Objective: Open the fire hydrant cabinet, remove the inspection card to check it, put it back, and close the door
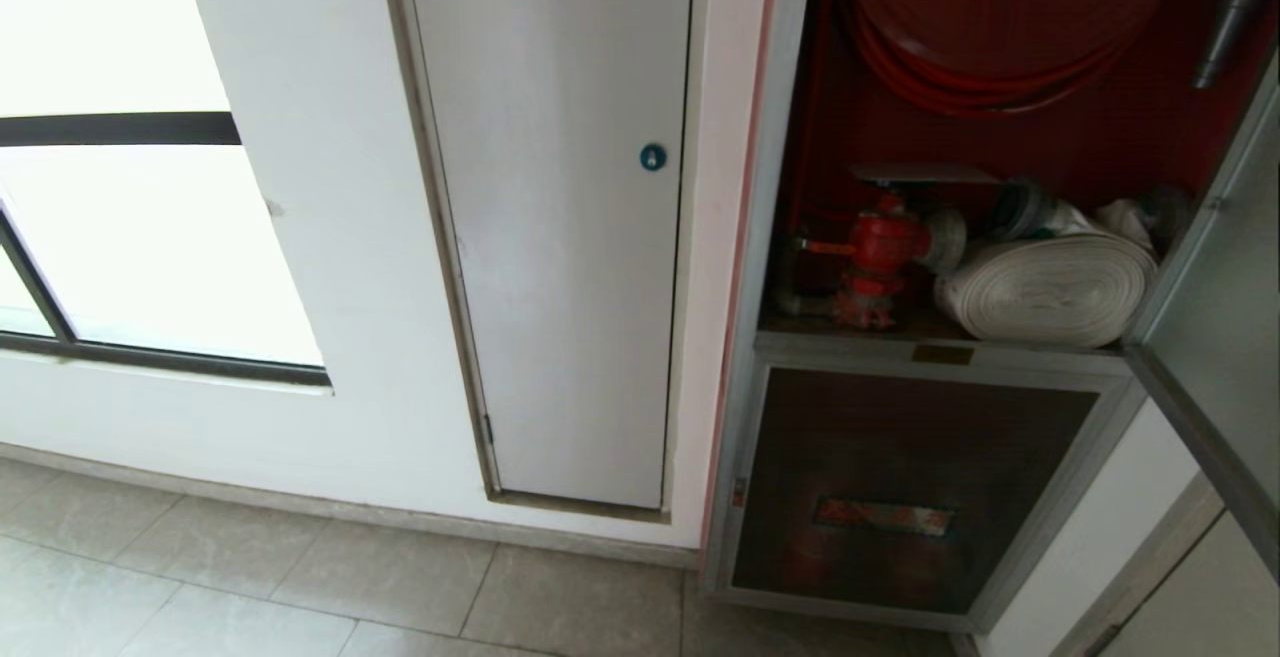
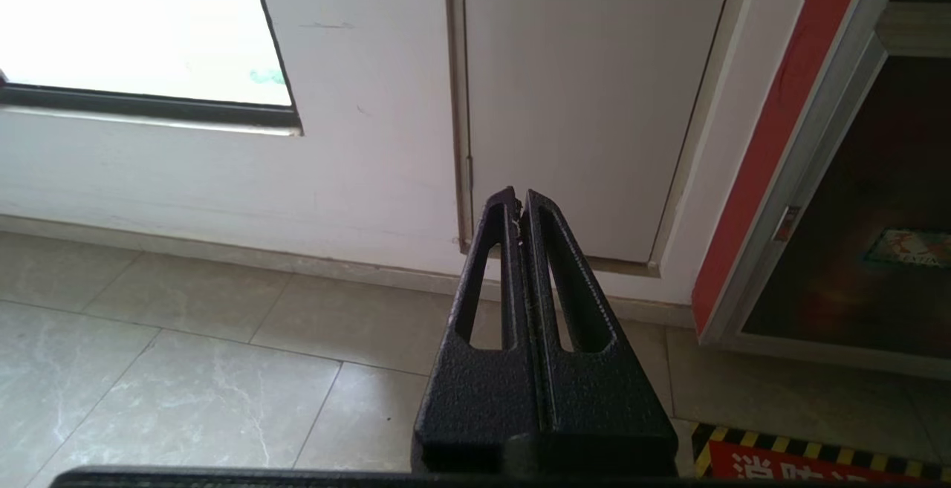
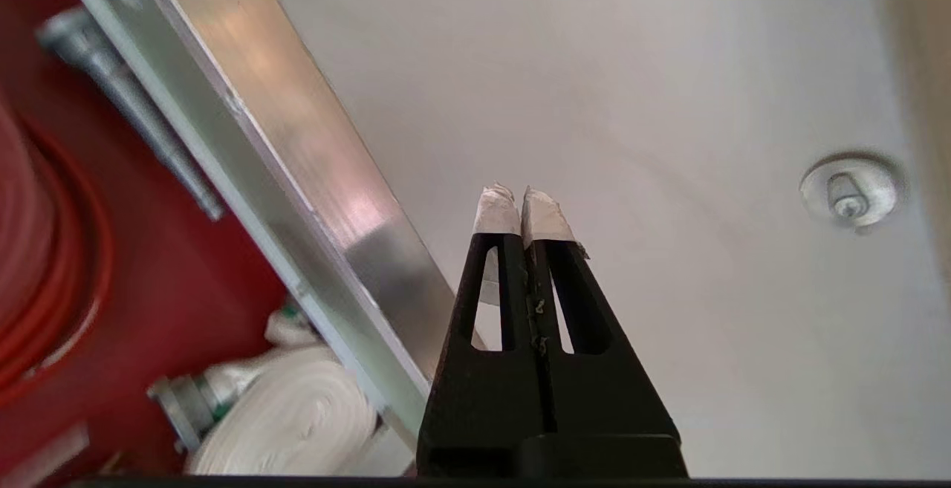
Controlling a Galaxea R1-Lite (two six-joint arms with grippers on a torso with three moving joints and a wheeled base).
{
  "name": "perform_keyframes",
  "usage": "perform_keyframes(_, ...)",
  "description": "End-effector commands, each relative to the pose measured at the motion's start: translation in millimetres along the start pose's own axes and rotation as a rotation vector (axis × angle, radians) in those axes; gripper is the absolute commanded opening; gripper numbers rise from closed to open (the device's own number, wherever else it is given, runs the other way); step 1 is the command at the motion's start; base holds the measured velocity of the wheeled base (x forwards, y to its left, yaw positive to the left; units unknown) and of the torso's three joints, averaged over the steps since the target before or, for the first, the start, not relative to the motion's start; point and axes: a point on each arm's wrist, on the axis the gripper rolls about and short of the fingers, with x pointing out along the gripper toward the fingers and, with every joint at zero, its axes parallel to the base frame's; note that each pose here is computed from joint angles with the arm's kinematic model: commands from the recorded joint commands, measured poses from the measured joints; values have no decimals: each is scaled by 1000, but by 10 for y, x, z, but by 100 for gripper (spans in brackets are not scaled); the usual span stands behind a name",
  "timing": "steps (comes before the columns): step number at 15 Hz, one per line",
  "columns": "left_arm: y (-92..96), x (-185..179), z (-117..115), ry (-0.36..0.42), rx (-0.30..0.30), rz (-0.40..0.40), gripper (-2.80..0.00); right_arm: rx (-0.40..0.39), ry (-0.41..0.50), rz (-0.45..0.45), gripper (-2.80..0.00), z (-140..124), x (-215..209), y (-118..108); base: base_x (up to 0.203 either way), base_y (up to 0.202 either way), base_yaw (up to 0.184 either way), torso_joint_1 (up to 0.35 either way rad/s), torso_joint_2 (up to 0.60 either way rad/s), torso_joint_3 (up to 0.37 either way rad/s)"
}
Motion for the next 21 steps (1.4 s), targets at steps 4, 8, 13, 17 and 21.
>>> perform_keyframes(4,0,3,-13,4,0,0,-280,0,34,36,-280,-14,125,21,0,0,0,0,0,0)
perform_keyframes(8,0,4,-12,5,0,0,-280,3,54,89,-280,-14,78,35,0,0,0,0,0,0)
perform_keyframes(13,0,4,-12,5,0,0,-280,18,89,158,-280,-16,-11,87,0,0,0,0,0,0)
perform_keyframes(17,0,3,-13,4,-2,-1,-280,57,118,289,-280,-5,-178,184,0,0,0,0,0,0)
perform_keyframes(21,0,5,-16,7,0,-1,-280,86,150,386,-280,-6,-252,252,0,0,0,0,0,0)
